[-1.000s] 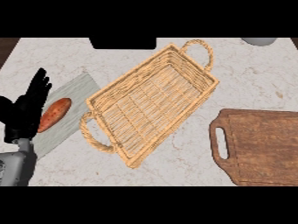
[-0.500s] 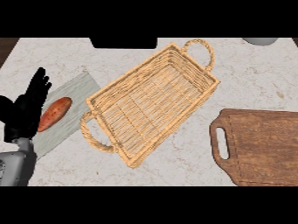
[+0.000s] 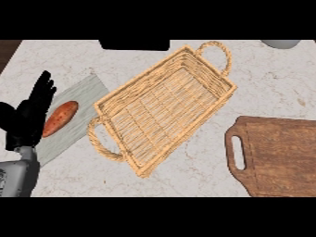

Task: Pick the tomato from the cutting board and place it in the basket

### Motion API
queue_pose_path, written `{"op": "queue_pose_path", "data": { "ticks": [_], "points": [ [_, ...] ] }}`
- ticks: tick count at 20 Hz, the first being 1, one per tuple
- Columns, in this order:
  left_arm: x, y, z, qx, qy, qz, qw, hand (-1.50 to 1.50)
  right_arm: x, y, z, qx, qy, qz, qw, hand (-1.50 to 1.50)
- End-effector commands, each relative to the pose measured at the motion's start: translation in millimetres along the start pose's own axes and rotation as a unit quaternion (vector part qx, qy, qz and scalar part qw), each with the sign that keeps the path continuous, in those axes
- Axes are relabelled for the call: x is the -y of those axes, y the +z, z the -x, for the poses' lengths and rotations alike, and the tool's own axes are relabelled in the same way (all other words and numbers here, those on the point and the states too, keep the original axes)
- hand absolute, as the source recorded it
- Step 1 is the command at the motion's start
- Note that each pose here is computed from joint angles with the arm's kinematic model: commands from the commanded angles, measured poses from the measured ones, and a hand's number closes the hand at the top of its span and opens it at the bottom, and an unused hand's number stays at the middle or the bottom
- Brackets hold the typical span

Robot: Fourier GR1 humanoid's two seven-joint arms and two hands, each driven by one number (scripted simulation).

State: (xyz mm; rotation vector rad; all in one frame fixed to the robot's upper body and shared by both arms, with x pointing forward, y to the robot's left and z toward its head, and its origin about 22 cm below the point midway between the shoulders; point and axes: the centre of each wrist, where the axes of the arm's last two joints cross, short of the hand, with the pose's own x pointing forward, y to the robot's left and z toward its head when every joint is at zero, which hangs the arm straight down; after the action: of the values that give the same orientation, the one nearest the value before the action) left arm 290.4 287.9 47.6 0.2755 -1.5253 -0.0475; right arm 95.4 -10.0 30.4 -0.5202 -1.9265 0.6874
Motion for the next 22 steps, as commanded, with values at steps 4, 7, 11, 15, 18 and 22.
{"op": "queue_pose_path", "data": {
  "ticks": [4, 7, 11, 15, 18, 22],
  "points": [
    [0.5, -2.6, -5.9, 0.007, -0.004, 0.007, 0.9999, 0.00, 24.9, -66.7, -18.9, -0.115, -0.029, 0.054, 0.991, 1.50],
    [4.4, -6.5, -6.7, 0.010, 0.004, 0.006, 0.9999, 0.00, 25.2, -74.3, -17.2, -0.133, -0.018, 0.051, 0.990, 1.50],
    [10.1, -1.6, -7.7, 0.005, -0.001, 0.016, 0.9999, 0.00, 24.2, -89.4, -9.2, -0.159, -0.004, 0.056, 0.986, 1.50],
    [16.0, -3.5, -6.5, 0.008, 0.001, 0.013, 0.9999, 0.00, 37.9, -124.7, -11.9, -0.172, -0.014, 0.057, 0.983, 1.50],
    [1.7, -4.4, -9.6, 0.004, 0.006, 0.027, 0.9996, 0.00, 52.0, -168.2, -18.5, -0.198, -0.022, 0.053, 0.978, 1.50],
    [15.5, -6.3, 1.9, 0.004, -0.001, 0.013, 0.9999, 0.00, 49.0, -212.2, -4.8, -0.204, -0.050, 0.046, 0.977, 1.50]
  ]
}}
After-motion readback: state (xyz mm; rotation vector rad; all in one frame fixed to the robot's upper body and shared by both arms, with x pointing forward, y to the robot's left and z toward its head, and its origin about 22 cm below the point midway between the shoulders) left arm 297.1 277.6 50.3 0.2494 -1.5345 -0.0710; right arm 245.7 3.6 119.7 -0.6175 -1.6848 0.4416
